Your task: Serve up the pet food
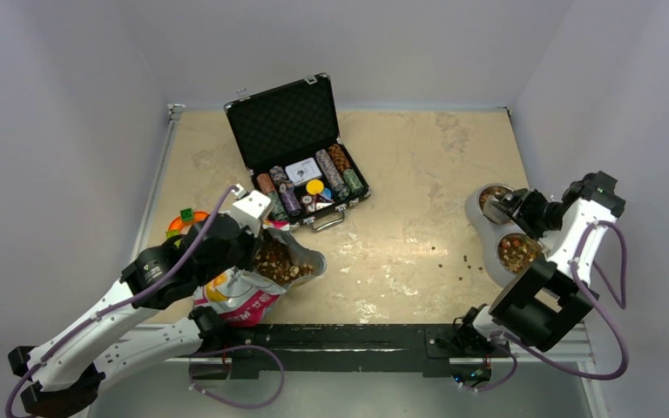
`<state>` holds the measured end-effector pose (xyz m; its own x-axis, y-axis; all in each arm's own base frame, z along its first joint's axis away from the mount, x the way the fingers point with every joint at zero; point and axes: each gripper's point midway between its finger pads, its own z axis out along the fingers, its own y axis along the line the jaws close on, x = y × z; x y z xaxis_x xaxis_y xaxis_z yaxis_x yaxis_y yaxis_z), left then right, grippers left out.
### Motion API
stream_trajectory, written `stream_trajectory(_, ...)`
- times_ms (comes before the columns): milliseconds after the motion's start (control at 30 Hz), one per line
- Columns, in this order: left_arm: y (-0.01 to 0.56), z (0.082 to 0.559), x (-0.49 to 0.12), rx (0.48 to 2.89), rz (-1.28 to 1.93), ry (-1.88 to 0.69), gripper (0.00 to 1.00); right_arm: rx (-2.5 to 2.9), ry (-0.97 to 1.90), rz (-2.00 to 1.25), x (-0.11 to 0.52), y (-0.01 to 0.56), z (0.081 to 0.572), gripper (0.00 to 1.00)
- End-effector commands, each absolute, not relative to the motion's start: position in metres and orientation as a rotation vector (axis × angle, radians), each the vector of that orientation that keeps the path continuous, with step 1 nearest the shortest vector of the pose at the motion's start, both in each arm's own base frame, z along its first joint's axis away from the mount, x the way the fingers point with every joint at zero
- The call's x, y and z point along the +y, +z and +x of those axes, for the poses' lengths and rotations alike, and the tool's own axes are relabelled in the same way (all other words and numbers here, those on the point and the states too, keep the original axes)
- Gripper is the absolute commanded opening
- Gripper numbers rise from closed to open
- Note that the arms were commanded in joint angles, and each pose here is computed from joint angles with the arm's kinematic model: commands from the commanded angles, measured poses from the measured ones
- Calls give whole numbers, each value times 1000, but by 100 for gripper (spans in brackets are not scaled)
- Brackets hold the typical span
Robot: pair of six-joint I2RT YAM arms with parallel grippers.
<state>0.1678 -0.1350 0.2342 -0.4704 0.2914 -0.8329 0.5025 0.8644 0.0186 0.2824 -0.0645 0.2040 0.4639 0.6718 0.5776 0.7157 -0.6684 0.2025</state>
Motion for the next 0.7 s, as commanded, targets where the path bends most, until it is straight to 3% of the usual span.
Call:
stream_trajectory(0, 272, 176, -140, 1981, 521, -334, 0, -1376, -1079, -2685, -81, 250, 294, 0)
stream_trajectory(300, 282, 175, -142, 1967, 504, -360, 0, -1411, -1149, -2624, -63, 233, 282, 0)
stream_trajectory(500, 284, 173, -138, 1956, 494, -366, 0, -1732, -1062, -2666, -62, 252, 258, 0)
stream_trajectory(667, 287, 172, -143, 1962, 472, -404, 0, -2082, -929, -2562, -43, 226, 221, 0)
